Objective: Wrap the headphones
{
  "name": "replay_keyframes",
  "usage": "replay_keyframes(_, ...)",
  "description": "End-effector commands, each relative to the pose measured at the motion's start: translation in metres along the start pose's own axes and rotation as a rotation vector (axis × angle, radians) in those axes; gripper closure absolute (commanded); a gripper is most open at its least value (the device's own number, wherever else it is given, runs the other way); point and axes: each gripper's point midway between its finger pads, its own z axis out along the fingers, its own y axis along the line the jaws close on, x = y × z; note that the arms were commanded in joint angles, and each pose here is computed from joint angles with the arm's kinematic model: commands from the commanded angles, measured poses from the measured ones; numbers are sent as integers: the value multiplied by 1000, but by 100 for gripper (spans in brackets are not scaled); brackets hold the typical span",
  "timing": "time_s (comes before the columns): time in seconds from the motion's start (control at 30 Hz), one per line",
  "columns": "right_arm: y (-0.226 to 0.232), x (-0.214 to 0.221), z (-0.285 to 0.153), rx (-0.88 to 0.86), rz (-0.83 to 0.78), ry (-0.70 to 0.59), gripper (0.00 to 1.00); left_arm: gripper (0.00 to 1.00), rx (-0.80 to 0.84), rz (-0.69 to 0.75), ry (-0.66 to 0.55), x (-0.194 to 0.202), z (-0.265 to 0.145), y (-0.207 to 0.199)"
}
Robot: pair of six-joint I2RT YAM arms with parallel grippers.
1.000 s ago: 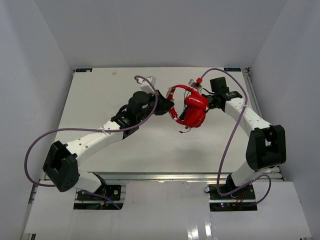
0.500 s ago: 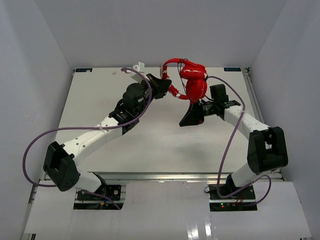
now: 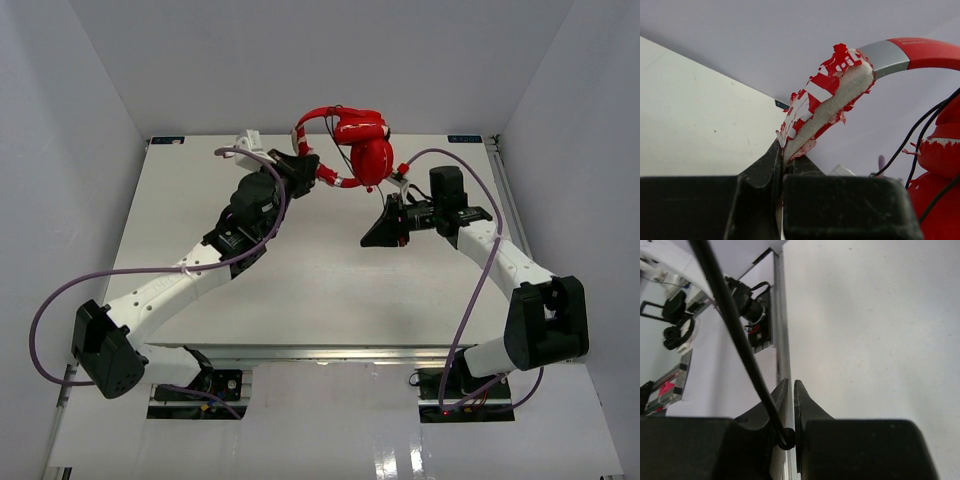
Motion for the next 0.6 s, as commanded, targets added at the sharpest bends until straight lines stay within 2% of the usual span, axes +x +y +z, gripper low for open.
replay_keyframes(0.0, -27, -4, -10, 234, -113, 23, 92, 100, -90, -152, -129, -28, -10, 15)
replay_keyframes(0.13, -38, 3, -8, 389, -208, 138, 92, 100, -167, -144, -117, -16, -4, 34)
replay_keyframes(0.17, -46, 5, -11, 473, -247, 180, 92, 100, -187, -125, -107, -12, -2, 38)
replay_keyframes(0.37, -66, 18, -16, 693, -422, 405, 92, 100, -337, 23, -18, 23, 13, 80)
replay_keyframes(0.57, -78, 25, -26, 824, -535, 542, 92, 100, -464, 153, 93, 61, 17, 130)
